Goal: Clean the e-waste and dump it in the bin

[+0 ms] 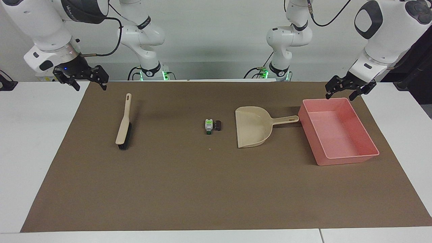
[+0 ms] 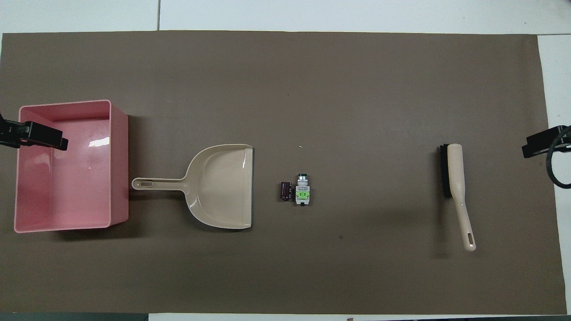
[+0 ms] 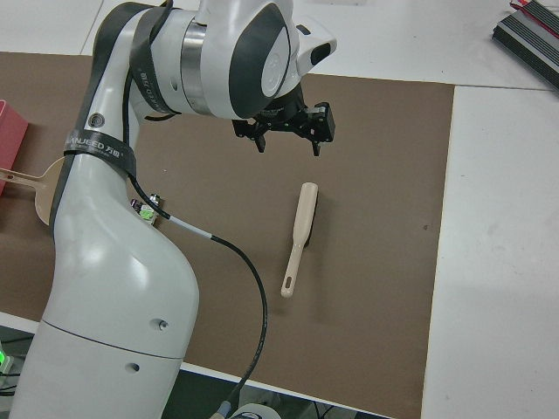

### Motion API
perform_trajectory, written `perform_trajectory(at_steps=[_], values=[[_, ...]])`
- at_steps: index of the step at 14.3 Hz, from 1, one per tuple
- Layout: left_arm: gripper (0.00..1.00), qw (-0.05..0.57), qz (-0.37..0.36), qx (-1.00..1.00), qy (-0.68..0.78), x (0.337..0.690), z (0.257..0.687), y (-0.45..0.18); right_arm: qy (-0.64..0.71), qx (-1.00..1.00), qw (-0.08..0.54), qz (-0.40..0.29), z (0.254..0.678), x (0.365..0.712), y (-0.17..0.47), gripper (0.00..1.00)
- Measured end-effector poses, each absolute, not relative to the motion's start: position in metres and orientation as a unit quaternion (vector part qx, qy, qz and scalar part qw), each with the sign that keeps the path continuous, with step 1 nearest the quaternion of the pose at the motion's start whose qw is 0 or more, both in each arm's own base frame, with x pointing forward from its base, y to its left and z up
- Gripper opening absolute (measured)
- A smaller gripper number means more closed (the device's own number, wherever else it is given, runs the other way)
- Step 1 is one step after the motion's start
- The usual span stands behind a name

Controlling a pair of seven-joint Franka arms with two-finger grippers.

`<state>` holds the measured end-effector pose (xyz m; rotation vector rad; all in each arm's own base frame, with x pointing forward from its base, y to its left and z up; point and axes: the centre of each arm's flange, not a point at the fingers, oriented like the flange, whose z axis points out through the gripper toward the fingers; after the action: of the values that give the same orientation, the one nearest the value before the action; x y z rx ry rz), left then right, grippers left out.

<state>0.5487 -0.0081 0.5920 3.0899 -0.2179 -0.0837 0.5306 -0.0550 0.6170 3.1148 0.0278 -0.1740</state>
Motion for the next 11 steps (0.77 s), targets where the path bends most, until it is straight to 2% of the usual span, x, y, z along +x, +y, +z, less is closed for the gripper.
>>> perform_trajectory(at_steps=[11], values=[[0.99,0.022,-0.027,0.997,-0.063,0.5488,0.592,-0.0014,0.008,0.998,0.011,-0.056,0.6171,0.5305,-0.0559,0.99]])
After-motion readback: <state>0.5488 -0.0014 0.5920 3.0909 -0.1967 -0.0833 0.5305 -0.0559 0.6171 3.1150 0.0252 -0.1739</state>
